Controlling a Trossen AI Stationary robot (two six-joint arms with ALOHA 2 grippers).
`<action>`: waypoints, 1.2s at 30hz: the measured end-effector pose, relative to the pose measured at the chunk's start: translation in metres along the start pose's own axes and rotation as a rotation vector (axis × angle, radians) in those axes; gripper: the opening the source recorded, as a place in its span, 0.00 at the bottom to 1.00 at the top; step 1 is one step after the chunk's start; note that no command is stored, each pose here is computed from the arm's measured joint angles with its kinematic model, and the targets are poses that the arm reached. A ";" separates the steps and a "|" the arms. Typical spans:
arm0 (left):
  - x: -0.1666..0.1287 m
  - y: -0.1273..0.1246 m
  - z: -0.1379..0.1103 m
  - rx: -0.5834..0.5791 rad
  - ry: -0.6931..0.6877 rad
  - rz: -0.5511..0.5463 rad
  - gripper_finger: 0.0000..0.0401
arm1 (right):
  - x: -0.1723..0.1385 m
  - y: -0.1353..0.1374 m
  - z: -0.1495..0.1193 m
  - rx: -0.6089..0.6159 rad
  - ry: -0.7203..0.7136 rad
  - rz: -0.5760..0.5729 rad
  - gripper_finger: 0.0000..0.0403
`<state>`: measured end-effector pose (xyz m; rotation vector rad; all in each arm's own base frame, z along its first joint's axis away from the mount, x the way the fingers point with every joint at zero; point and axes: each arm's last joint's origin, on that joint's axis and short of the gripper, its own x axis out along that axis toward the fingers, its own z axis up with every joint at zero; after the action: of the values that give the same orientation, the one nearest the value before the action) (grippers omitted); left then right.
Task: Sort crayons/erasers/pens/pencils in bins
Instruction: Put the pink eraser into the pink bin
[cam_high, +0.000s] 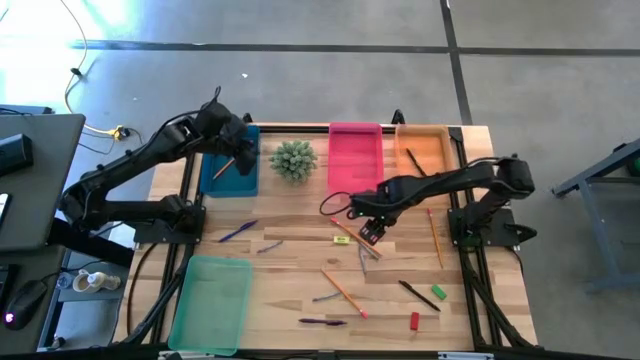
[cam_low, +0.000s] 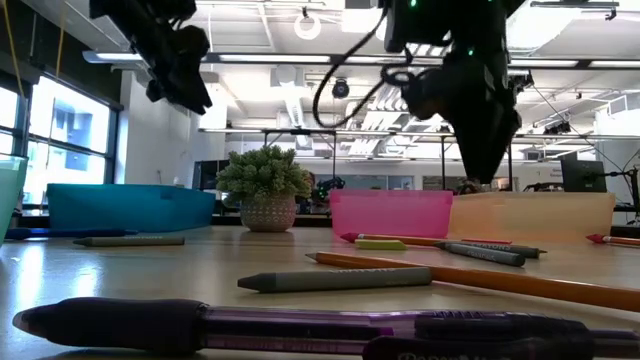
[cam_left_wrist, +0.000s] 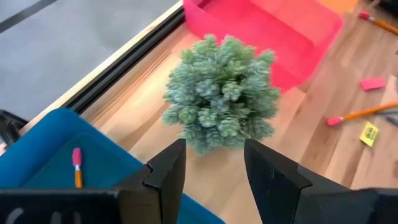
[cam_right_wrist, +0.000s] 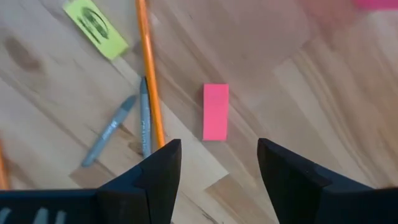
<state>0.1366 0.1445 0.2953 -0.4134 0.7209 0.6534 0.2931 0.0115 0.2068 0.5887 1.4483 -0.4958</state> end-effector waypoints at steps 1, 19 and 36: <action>0.000 -0.001 0.000 0.003 -0.002 -0.002 0.37 | 0.004 0.001 0.001 0.001 0.011 -0.008 0.51; 0.000 -0.003 0.000 -0.016 0.002 -0.002 0.37 | 0.045 0.010 0.013 0.012 0.073 -0.050 0.51; 0.000 -0.002 0.000 -0.016 0.003 0.001 0.37 | 0.072 0.013 0.018 -0.006 0.155 -0.062 0.45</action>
<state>0.1379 0.1425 0.2954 -0.4292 0.7186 0.6600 0.3199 0.0129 0.1361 0.5894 1.6184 -0.5033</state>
